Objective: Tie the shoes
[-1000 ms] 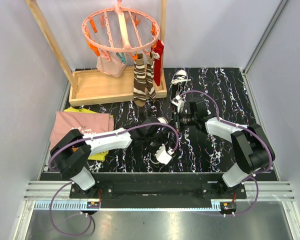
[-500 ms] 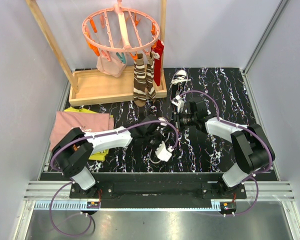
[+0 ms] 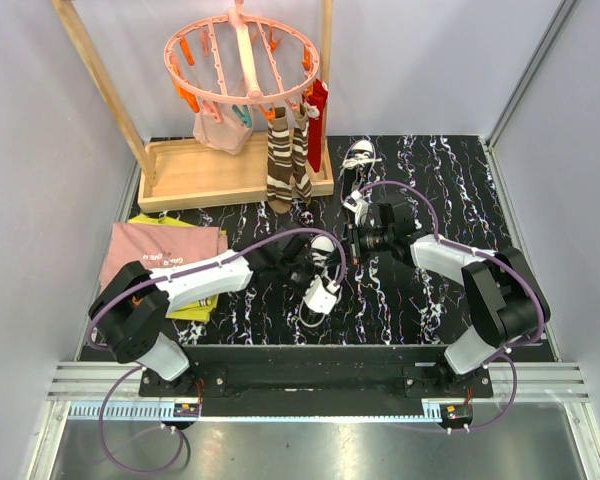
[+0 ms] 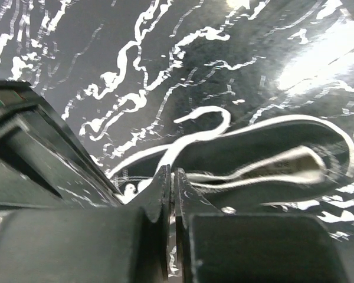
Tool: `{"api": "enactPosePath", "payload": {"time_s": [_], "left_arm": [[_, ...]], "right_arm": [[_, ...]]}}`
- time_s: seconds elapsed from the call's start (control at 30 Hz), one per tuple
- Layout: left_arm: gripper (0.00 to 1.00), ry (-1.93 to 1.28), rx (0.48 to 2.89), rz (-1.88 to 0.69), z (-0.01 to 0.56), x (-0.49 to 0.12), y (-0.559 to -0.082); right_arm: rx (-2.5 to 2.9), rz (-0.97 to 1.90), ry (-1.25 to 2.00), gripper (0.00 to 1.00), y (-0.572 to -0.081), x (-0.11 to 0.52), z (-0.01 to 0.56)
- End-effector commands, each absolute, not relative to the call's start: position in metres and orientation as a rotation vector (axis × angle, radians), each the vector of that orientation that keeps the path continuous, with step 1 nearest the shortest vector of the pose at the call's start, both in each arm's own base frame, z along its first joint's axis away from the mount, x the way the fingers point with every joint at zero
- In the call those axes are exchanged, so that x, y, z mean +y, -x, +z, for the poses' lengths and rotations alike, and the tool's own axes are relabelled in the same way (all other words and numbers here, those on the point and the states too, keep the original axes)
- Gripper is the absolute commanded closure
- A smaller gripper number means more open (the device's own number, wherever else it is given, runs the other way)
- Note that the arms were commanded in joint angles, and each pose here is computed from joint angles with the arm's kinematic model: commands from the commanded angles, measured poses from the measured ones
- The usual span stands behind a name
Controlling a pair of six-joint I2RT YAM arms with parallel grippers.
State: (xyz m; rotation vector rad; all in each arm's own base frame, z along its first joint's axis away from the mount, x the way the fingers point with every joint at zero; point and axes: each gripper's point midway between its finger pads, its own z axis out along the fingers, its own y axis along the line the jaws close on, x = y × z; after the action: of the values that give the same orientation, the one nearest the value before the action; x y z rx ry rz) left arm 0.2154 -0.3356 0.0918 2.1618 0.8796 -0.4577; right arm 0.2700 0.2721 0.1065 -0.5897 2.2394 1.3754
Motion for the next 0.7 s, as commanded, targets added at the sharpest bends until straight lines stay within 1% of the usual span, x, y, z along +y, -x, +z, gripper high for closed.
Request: {"api": "enactPosePath", "payload": {"time_s": [0.0,0.33,0.67], "left_arm": [[1.00,-2.145,0.908,-0.587,0.099,-0.324,-0.197],[1.00,-2.109,1.016,-0.658,0.099,-0.304,-0.198],[1.00,-2.104,1.058,-0.728,0.095,-0.291,-0.188]], "right_arm": [[2.168,1.360,0.601,1.00,-0.275,0.269,0.125],[2.197,1.327,0.560,1.00,-0.274,0.255,0.120],[2.256,1.257,0.538,1.00,-0.275,0.234,0.108]]}}
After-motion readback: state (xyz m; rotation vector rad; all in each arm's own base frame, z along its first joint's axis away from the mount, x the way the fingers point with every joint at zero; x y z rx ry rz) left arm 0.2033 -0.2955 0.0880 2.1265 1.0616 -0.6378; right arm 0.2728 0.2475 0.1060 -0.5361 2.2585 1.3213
